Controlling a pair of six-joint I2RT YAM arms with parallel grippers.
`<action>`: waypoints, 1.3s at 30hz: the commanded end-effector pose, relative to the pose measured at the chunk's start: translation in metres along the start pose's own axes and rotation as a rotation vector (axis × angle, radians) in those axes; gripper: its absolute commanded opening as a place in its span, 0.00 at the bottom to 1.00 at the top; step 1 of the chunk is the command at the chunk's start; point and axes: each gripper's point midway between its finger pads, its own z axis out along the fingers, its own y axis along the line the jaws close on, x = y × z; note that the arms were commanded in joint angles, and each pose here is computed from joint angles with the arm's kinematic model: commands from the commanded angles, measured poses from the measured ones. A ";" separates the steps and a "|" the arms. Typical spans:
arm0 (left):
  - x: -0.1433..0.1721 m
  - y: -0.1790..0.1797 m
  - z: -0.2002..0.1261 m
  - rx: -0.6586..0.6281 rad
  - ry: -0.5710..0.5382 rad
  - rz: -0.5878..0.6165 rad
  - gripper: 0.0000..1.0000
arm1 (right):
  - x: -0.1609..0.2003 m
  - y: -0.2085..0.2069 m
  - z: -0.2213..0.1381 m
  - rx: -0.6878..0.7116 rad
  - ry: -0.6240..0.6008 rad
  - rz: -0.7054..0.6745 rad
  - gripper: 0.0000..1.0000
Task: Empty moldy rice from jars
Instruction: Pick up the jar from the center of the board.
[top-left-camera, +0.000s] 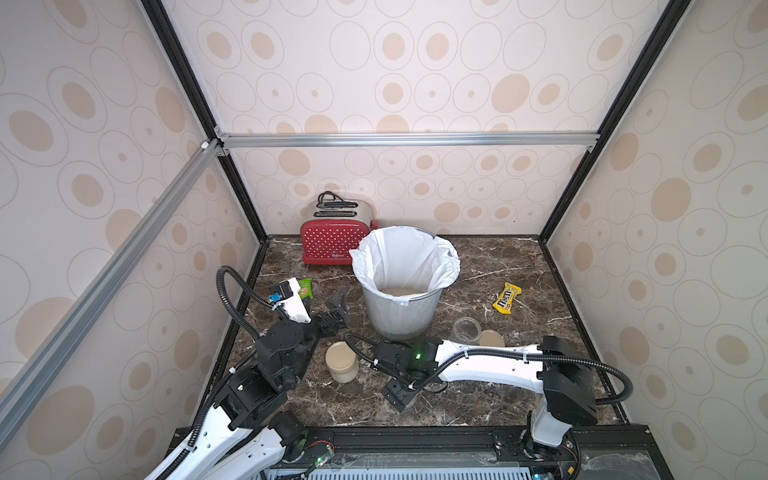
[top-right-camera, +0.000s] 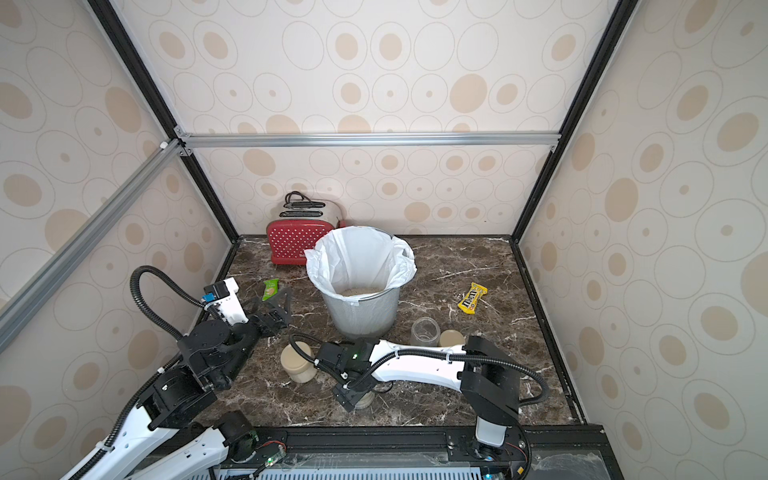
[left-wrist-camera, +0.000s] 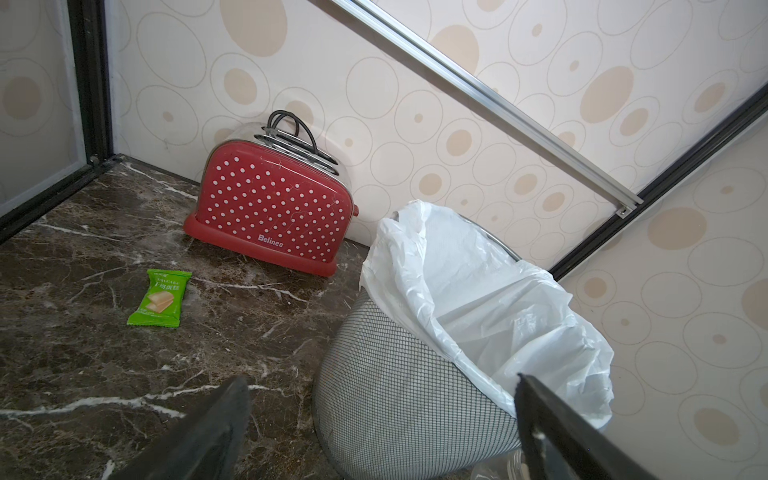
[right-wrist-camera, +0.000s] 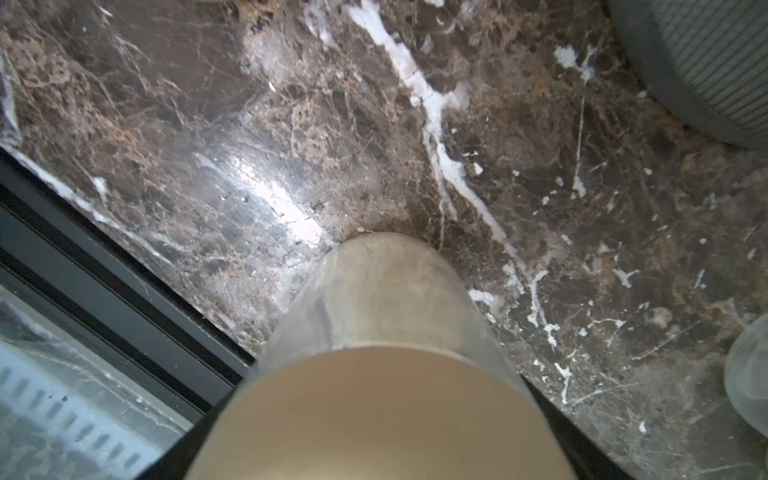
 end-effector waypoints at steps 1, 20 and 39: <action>-0.004 0.005 -0.002 -0.021 -0.021 -0.019 0.99 | 0.005 -0.012 -0.006 0.065 -0.001 0.005 0.79; 0.015 -0.029 -0.002 0.152 0.114 0.296 0.99 | -0.014 -0.051 -0.103 -0.117 -0.240 0.202 0.63; 0.118 -0.081 -0.038 0.686 0.526 0.709 0.99 | -0.002 -0.071 -0.172 -0.462 -0.396 0.362 0.59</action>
